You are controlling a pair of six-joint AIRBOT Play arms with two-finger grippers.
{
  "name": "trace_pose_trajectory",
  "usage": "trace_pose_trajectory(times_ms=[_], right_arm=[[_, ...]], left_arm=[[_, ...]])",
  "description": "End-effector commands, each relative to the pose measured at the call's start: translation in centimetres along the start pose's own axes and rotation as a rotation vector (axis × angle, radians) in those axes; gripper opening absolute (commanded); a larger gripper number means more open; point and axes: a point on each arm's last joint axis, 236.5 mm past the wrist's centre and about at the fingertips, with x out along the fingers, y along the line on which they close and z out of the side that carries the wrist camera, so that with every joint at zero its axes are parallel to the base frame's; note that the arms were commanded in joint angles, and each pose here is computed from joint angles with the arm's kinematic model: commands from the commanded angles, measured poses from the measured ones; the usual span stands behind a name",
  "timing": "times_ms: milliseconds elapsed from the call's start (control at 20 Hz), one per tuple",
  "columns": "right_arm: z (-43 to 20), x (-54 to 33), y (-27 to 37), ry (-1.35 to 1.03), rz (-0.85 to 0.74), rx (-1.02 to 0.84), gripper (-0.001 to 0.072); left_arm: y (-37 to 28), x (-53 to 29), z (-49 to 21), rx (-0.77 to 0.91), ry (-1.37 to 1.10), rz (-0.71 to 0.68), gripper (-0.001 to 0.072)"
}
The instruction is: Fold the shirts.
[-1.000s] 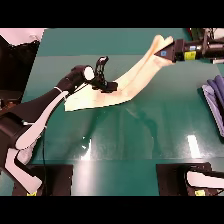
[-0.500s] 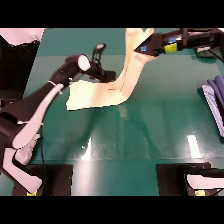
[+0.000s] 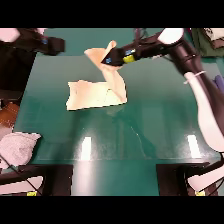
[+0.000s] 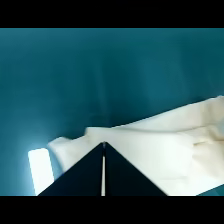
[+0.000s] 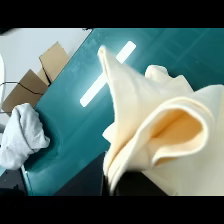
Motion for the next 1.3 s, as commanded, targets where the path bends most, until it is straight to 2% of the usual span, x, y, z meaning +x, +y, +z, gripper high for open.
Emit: trace_pose_trajectory(times_ms=[0, 200, 300, 350, 600, 700, 800, 1000, 1200, 1250], right_arm=[[-0.7, 5.8, 0.5, -0.020, 0.012, -0.001, 0.0018], [-2.0, 11.6, 1.1, -0.064, 0.009, -0.020, 0.0039], [-3.5, 14.4, 2.4, -0.063, 0.040, -0.054, 0.0463], [-4.4, 15.5, 3.5, -0.049, 0.075, -0.058, 0.0532], [-4.8, 12.6, 4.9, 0.057, 0.140, -0.116, 0.0532], [-5.0, 9.0, 2.2, 0.112, 0.121, -0.078, 0.0531], [-5.8, 4.9, -2.8, 0.164, 0.037, -0.033, 0.0529], [-9.2, -2.7, -13.6, 0.206, -0.161, 0.228, 0.0527], [-13.7, -5.4, -19.9, 0.214, -0.220, 0.452, 0.0531], [-14.7, -5.0, -20.6, 0.229, -0.223, 0.477, 0.0568]], left_arm=[[4.4, -5.8, 0.3, 0.033, -0.029, 0.137, 0.0031], [4.8, -6.4, -0.8, 0.034, 0.013, 0.152, 0.0031], [4.8, -6.4, -1.0, 0.033, 0.018, 0.152, 0.0031], [4.8, -6.4, -1.0, 0.033, 0.018, 0.152, 0.0031], [4.8, -6.4, -1.5, 0.032, 0.043, 0.153, 0.0031], [4.8, -6.4, -1.8, 0.032, 0.054, 0.153, 0.0031], [4.8, -6.4, -1.9, 0.031, 0.057, 0.152, 0.0031], [4.3, -6.3, -1.9, 0.024, 0.058, 0.133, 0.0032], [3.1, -6.2, -1.8, 0.008, 0.053, 0.080, 0.0032], [3.0, -6.2, -1.8, 0.007, 0.054, 0.075, 0.0032]])
